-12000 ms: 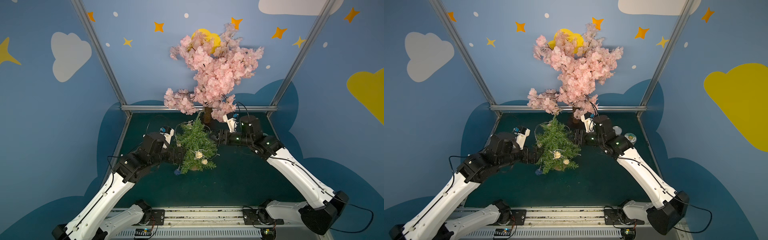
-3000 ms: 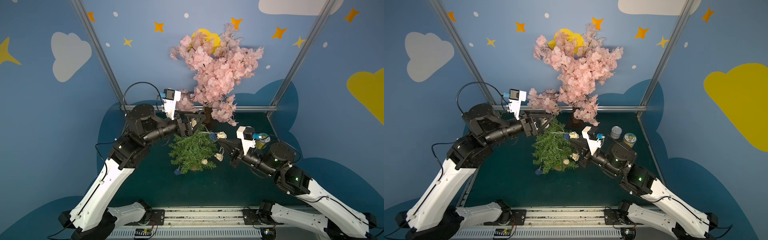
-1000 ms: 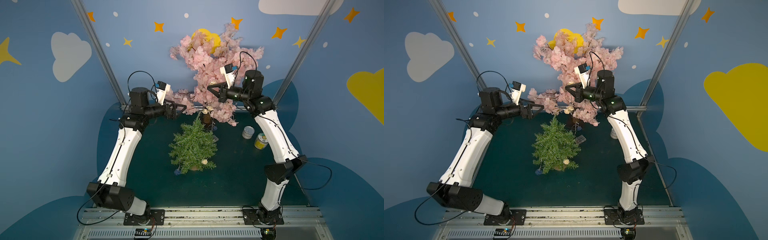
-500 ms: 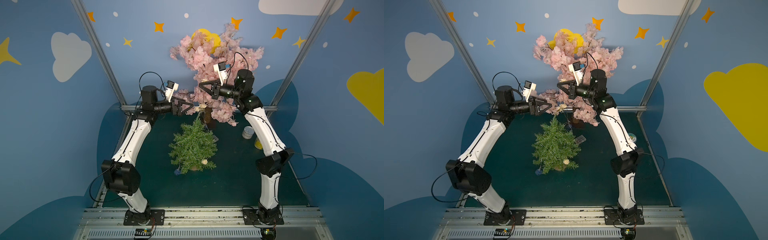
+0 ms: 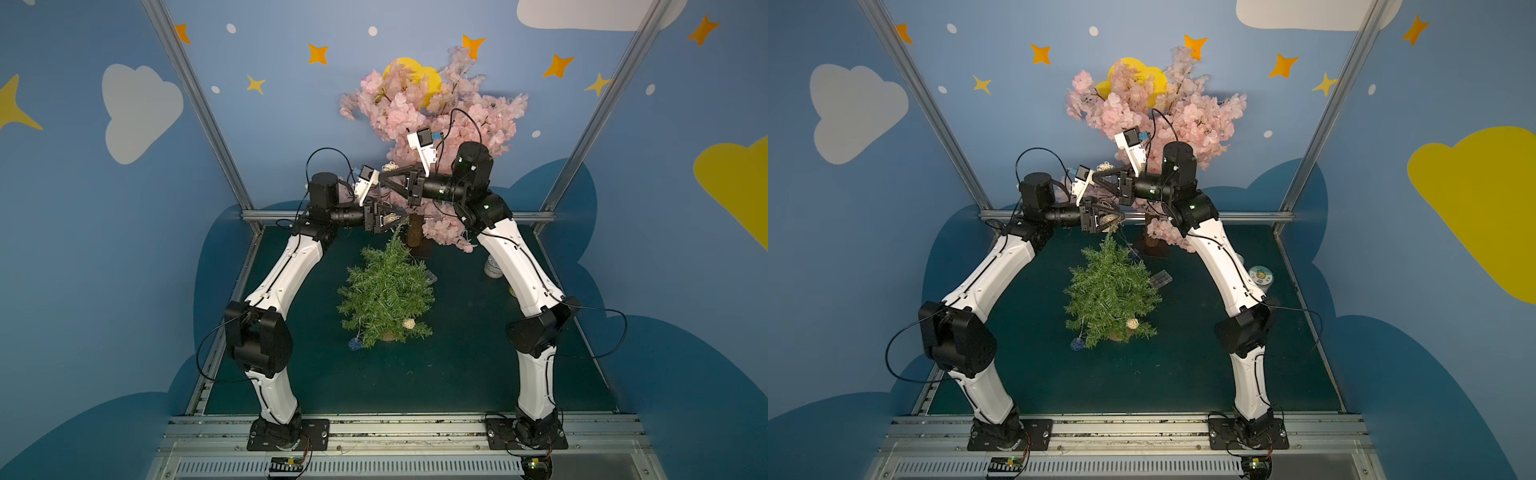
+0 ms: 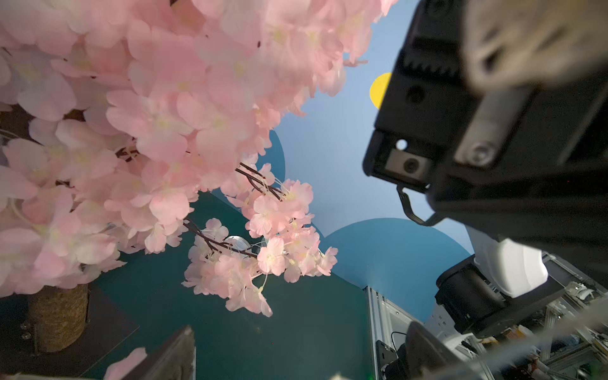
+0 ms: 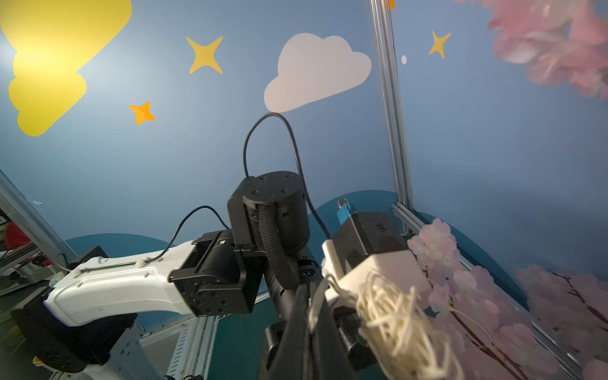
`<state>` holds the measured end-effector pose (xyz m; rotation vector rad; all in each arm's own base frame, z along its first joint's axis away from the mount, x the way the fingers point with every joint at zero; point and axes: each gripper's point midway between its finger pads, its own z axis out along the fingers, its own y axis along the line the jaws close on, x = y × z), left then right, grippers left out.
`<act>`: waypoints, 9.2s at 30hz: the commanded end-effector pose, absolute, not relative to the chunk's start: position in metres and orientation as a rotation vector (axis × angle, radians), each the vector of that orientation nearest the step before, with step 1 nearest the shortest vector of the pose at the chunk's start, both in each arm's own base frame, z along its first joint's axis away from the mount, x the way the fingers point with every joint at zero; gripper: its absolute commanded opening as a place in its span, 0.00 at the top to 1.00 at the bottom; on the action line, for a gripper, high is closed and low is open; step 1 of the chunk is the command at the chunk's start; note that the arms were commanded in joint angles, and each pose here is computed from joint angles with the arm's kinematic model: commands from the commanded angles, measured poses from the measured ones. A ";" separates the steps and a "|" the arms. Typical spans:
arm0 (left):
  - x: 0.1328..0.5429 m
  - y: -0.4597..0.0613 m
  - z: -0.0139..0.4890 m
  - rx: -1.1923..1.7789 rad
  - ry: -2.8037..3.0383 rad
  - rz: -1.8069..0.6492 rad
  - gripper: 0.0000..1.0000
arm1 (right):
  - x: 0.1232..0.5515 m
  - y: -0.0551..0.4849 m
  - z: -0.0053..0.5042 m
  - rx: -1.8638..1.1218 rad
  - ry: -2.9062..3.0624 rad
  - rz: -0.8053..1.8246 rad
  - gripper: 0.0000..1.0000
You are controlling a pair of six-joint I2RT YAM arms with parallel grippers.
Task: Remove string lights from the small christmas tree
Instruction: Remove the light string from the Christmas tree.
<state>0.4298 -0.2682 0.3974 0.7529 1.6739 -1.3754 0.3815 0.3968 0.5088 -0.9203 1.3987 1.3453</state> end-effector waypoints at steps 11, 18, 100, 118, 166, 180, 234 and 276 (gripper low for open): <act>0.432 -0.260 0.423 0.666 1.675 -1.284 0.85 | 0.374 0.381 0.516 -0.867 1.428 1.297 1.00; 0.445 -0.242 0.430 0.569 1.743 -1.104 0.91 | 0.372 0.357 0.504 -0.786 1.524 1.236 0.37; 0.349 -0.066 0.410 0.186 2.000 -0.309 0.87 | 0.234 0.255 0.391 -0.714 1.867 1.080 0.16; 0.300 -0.039 0.381 0.102 2.155 -0.171 0.87 | 0.227 0.248 0.390 -0.695 1.866 1.071 0.16; 0.536 -0.014 0.495 0.040 1.757 -0.405 0.88 | 0.239 0.232 0.348 -0.665 2.034 0.916 0.15; 0.404 0.016 0.481 -0.067 1.877 -0.113 0.88 | 0.223 0.227 0.361 -0.658 1.978 0.967 0.15; 0.094 -0.136 0.550 0.333 1.579 -1.122 0.90 | 0.068 0.411 0.375 -1.318 1.416 1.242 0.15; 0.149 -0.125 0.512 0.210 1.635 -1.081 0.89 | 0.009 0.410 0.348 -1.385 1.442 1.354 1.00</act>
